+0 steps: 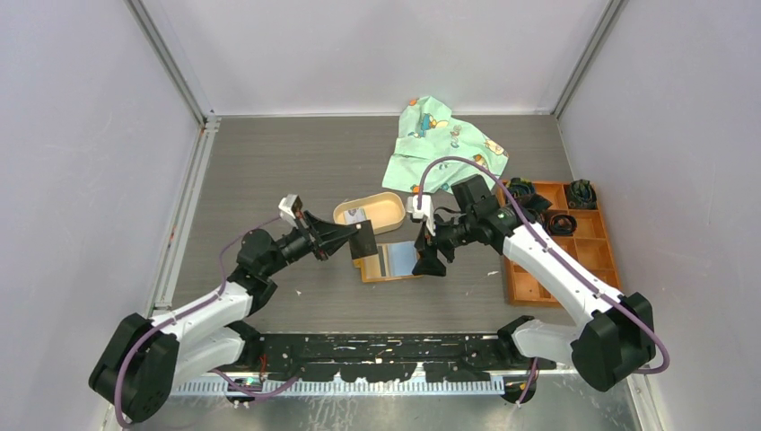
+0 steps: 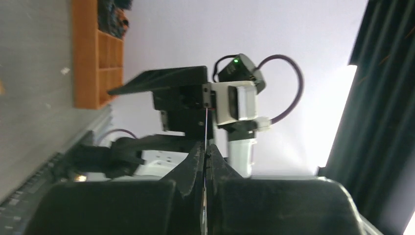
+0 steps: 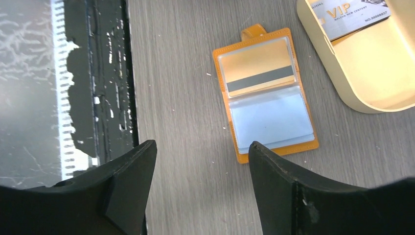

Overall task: Put the credit cards into the card holder
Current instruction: Pick up the credit card from the storage box.

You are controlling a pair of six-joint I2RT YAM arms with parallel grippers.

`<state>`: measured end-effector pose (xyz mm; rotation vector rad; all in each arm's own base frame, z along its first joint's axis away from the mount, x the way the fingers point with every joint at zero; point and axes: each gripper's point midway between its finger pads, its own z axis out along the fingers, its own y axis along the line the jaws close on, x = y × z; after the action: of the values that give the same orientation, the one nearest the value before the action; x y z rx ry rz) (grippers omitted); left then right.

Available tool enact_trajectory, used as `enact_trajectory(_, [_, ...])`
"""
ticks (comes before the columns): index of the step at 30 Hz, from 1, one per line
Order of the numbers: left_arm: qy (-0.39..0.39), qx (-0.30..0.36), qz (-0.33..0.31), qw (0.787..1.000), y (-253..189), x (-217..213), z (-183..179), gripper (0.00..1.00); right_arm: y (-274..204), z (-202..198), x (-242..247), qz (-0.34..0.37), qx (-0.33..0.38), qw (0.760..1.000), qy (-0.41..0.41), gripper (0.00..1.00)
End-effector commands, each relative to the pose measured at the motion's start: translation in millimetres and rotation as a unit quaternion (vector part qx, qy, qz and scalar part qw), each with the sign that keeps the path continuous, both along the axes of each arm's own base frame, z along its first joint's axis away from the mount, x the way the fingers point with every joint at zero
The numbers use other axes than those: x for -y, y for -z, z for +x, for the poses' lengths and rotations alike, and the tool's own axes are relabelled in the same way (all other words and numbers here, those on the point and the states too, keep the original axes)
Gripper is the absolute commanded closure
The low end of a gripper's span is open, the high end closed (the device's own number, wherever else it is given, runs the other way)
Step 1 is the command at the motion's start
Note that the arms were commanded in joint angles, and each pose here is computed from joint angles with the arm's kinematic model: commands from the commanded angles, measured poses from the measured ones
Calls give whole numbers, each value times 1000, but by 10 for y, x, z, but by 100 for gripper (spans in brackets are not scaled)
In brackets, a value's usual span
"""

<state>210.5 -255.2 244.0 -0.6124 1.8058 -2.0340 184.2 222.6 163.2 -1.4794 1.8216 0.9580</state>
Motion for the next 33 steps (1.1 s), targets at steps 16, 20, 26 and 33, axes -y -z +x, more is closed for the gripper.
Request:
enact_trajectory(16, [107, -42, -30, 993, -701, 2, -480, 100, 56, 164, 72, 0, 78, 997, -15, 27])
enact_trajectory(20, [108, -34, -18, 993, -657, -9, -523, 100, 59, 151, 76, 9, 74, 997, -18, 27])
enact_trajectory(26, [106, -36, -2, 994, -575, -18, -547, 100, 124, 151, 79, 4, 68, 997, -21, 26])
enact_trajectory(33, [119, -26, 14, 992, -537, 30, -526, 100, 224, 148, 105, -7, 72, 997, -32, 25])
